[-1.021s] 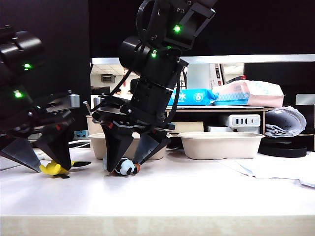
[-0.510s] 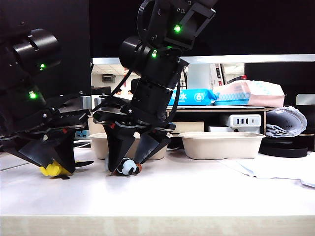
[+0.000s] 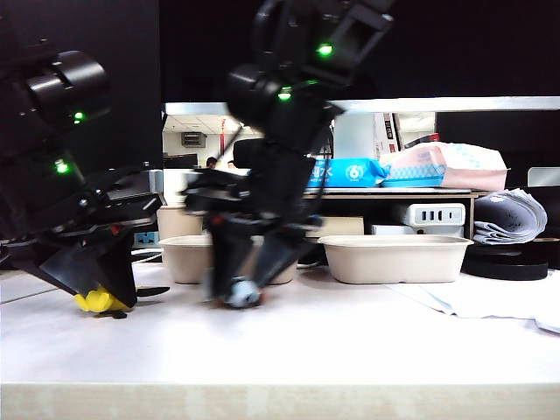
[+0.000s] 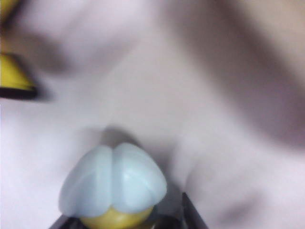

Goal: Put the dolls with similar sizes into the same paper box, while dolls with different sizes go into separate paper boxes.

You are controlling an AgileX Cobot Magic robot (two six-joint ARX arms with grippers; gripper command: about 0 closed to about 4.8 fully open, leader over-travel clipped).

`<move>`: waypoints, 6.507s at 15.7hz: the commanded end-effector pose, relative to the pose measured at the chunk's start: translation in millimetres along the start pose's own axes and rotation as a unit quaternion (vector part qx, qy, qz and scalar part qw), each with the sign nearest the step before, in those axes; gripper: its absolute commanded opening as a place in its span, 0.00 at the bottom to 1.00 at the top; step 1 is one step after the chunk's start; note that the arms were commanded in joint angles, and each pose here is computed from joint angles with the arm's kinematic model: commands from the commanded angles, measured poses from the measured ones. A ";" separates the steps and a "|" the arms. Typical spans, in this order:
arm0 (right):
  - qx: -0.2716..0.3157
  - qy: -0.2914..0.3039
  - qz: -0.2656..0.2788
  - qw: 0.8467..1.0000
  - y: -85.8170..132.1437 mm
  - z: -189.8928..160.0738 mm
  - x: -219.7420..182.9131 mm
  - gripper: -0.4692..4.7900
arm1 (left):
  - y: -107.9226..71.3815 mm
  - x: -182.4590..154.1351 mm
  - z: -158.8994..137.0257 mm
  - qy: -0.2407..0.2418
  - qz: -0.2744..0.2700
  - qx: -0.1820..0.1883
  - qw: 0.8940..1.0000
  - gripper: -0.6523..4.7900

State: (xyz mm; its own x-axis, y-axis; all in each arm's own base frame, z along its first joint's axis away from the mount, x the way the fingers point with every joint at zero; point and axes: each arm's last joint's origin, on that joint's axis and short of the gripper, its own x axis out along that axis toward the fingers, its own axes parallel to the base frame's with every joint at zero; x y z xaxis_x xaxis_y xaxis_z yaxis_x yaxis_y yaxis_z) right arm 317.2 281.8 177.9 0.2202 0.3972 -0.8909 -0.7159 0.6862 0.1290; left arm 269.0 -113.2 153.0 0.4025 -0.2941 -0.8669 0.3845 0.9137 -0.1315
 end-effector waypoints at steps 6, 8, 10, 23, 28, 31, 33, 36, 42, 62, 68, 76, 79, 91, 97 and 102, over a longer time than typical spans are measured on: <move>0.028 -0.137 -0.026 0.990 -27.9 24.2 -68.0 0.18 | -10.7 -34.5 63.8 -0.032 -0.023 0.004 0.999 0.32; 0.027 -0.195 -0.034 0.980 -38.1 34.6 -74.3 0.18 | -11.1 -45.9 82.1 -0.075 0.006 0.020 0.997 0.31; 0.031 -0.223 -0.041 0.974 -45.4 39.0 -76.4 0.18 | -9.9 -48.7 90.0 -0.110 0.024 0.023 0.993 0.31; 0.044 -0.251 -0.002 0.967 -93.0 37.3 -54.3 0.55 | 14.8 11.7 119.5 -0.243 -0.031 0.031 0.969 0.35; 0.039 -0.253 0.018 0.966 -92.1 41.1 -60.6 0.55 | 14.6 10.8 119.5 -0.242 -0.033 0.032 0.969 0.87; 0.038 -0.251 0.021 0.967 -84.1 46.3 -95.0 0.07 | 10.5 -17.6 118.3 -0.236 -0.031 0.029 0.971 0.21; 0.039 -0.249 0.023 0.967 -74.7 41.0 -125.2 0.08 | 5.3 -60.8 120.2 -0.271 -0.011 0.028 0.962 0.11; 0.028 -0.256 0.004 0.966 -55.1 17.2 -182.5 0.08 | -5.8 -149.1 99.4 -0.353 0.018 0.028 0.935 0.11; 0.040 -0.402 -0.062 0.913 -11.8 -97.9 -252.3 0.08 | -16.2 -223.9 -24.7 -0.493 -0.019 -0.014 0.870 0.11; 0.047 -0.396 -0.073 0.914 -0.2 -154.1 -246.5 0.08 | 18.5 -212.3 -130.2 -0.530 0.212 -0.072 0.818 0.11; 0.047 -0.396 -0.073 0.914 -0.2 -154.1 -246.5 0.08 | 30.7 -157.0 -156.0 -0.530 0.191 -0.109 0.819 0.11; 0.047 -0.396 -0.073 0.914 -0.2 -154.1 -246.5 0.08 | 34.6 -138.0 -163.3 -0.534 0.188 -0.113 0.816 0.11; 0.047 -0.396 -0.073 0.914 -0.2 -154.1 -246.5 0.08 | 36.0 -131.5 -165.1 -0.528 0.185 -0.118 0.820 0.11; 0.047 -0.396 -0.073 0.914 -0.2 -154.1 -246.5 0.08 | 39.5 -118.8 -167.6 -0.542 0.179 -0.120 0.813 0.11; 0.047 -0.396 -0.073 0.914 -0.2 -154.1 -246.5 0.08 | 39.4 -119.4 -167.4 -0.547 0.170 -0.132 0.809 0.11; 0.047 -0.396 -0.073 0.914 -0.2 -154.1 -246.5 0.08 | 39.6 -118.2 -168.0 -0.541 0.171 -0.133 0.812 0.11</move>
State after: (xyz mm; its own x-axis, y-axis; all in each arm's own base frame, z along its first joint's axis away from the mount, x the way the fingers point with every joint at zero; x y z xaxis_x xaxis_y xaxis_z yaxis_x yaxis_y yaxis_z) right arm 161.0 89.9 327.0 0.7390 0.5860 -0.3325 -0.5885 0.8017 0.1049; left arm 97.3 5.1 168.4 0.9982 0.0526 0.0296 -0.0458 0.9795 -0.1961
